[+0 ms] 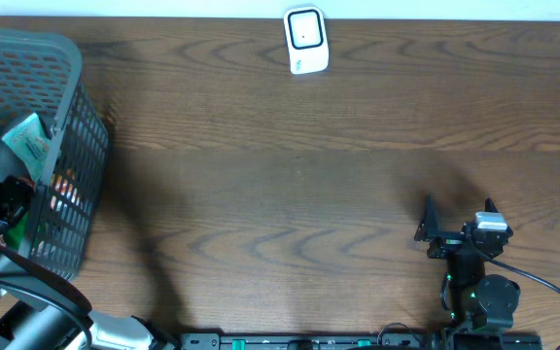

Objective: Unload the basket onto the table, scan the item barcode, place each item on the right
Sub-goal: 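Grasp the green-lidded jar in the basket with the left gripper, then lift the jar out and carry it toward the white scanner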

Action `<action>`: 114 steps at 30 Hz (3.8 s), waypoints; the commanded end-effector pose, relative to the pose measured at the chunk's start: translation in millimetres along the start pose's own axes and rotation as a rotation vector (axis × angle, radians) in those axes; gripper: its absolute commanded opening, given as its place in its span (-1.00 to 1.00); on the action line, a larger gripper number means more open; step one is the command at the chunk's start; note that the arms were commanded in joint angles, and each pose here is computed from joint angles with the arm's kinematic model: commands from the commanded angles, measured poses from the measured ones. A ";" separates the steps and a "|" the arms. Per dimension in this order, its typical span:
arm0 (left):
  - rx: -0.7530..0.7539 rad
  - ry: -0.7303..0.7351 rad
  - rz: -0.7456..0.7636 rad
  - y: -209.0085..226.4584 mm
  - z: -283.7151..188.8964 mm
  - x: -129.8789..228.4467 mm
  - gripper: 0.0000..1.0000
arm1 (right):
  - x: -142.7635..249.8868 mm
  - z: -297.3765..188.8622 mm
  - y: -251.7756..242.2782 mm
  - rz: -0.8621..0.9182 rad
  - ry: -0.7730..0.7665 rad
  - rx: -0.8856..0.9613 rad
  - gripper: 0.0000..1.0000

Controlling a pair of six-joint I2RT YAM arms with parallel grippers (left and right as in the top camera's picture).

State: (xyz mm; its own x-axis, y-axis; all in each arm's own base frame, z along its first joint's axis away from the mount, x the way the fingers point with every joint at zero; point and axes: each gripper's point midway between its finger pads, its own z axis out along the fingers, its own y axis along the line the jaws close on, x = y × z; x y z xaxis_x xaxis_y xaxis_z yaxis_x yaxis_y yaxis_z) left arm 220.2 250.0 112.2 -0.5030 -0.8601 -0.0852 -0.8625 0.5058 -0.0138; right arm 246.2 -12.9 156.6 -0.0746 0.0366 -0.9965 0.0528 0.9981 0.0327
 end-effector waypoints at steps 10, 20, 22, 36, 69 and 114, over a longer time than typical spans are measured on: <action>-0.003 0.008 -0.070 16.2 14.5 0.8 0.96 | 0.8 -0.1 1.8 -0.015 0.002 -0.007 0.99; 0.013 0.008 -0.070 13.6 21.6 1.0 0.96 | 0.8 -0.1 1.8 -0.015 0.002 -0.007 0.99; 0.012 0.018 -0.071 13.5 24.6 1.7 0.96 | 0.8 -0.1 1.8 -0.015 0.002 -0.007 0.99; 0.033 0.175 -0.075 6.5 72.6 13.0 0.95 | 0.8 -0.1 1.8 -0.015 0.002 -0.007 0.98; 0.367 -0.151 -0.069 -45.9 -116.1 -33.4 0.32 | 0.8 -0.1 1.8 -0.015 0.002 -0.007 0.99; 0.647 0.146 1.096 -374.8 -81.1 305.8 0.34 | 0.8 -0.1 1.8 -0.015 0.002 -0.007 0.98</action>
State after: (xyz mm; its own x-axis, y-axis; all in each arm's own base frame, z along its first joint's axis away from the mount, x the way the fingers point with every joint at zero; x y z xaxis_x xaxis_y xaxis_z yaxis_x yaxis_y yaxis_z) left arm 390.0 -190.5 200.0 -0.9629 -0.0628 -0.2626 0.0943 0.8330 -0.5451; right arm 246.2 -12.9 156.6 -0.0746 0.0366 -0.9965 0.0524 0.9981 0.0327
